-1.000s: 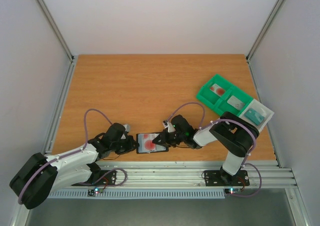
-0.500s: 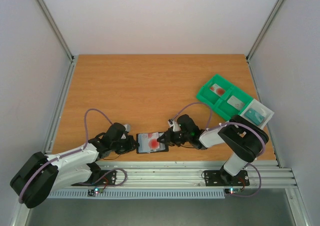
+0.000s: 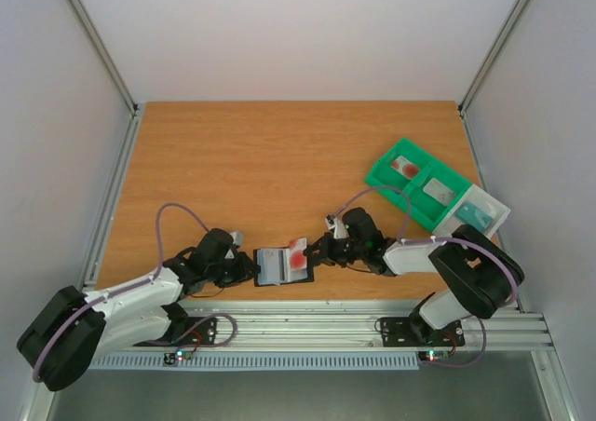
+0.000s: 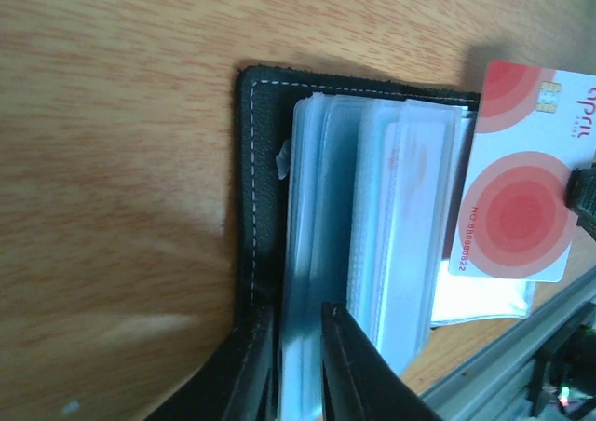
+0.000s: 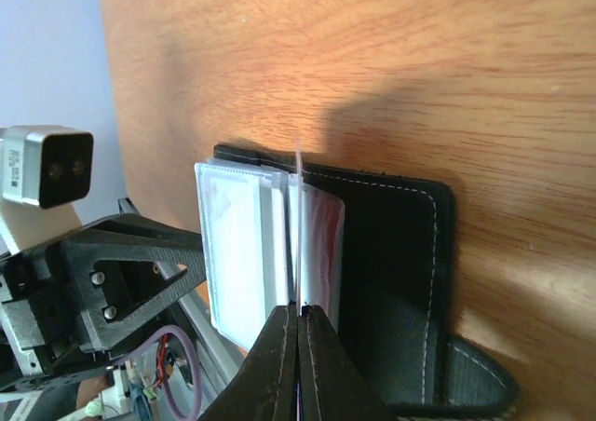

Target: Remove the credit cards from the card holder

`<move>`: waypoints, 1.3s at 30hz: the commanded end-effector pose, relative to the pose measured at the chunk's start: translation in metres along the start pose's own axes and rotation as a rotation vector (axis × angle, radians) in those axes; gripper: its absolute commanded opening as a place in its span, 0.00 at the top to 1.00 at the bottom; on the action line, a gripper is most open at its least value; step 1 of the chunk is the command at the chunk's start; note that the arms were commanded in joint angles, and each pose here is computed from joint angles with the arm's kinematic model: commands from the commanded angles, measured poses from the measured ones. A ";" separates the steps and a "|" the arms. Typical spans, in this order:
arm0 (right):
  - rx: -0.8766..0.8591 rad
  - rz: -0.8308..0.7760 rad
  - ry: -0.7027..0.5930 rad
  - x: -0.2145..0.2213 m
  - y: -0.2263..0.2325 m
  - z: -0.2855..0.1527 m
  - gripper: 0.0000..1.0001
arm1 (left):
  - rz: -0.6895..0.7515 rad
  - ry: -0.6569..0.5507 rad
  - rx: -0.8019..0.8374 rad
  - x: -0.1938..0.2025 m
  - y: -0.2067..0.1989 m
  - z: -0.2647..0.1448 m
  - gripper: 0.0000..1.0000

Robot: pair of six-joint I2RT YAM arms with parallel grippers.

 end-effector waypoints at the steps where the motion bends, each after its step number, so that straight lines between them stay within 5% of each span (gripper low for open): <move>1: 0.020 -0.071 0.003 -0.001 0.007 -0.012 0.99 | 0.004 0.001 0.033 -0.002 -0.014 -0.009 0.80; 9: -0.017 -0.186 0.028 -0.004 0.041 -0.035 0.99 | 0.049 -0.029 0.068 -0.005 -0.041 -0.037 0.64; 15: -0.089 -0.301 0.125 -0.003 0.077 -0.058 0.99 | 0.127 -0.033 0.138 -0.004 -0.061 -0.061 0.42; 20: -0.199 -0.388 0.193 0.002 0.108 -0.080 0.99 | 0.224 -0.022 0.277 0.001 -0.081 -0.084 0.35; 30: -0.433 -0.459 0.319 0.013 0.136 -0.096 0.99 | 0.395 0.092 0.583 0.017 -0.115 -0.121 0.34; 39: -0.478 -0.484 0.374 0.020 0.147 -0.093 0.99 | 0.436 0.199 0.680 0.020 -0.125 -0.121 0.52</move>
Point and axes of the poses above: each gripper's point midway between its finger pads, its own z axis out along the fingers, its own y axis along the line the jaws close on, x = y × z, the point moved 10 cm from there along -z, back along the fingers, and after that the axes turned 7 degrees about -z, right-handed, at the moved point
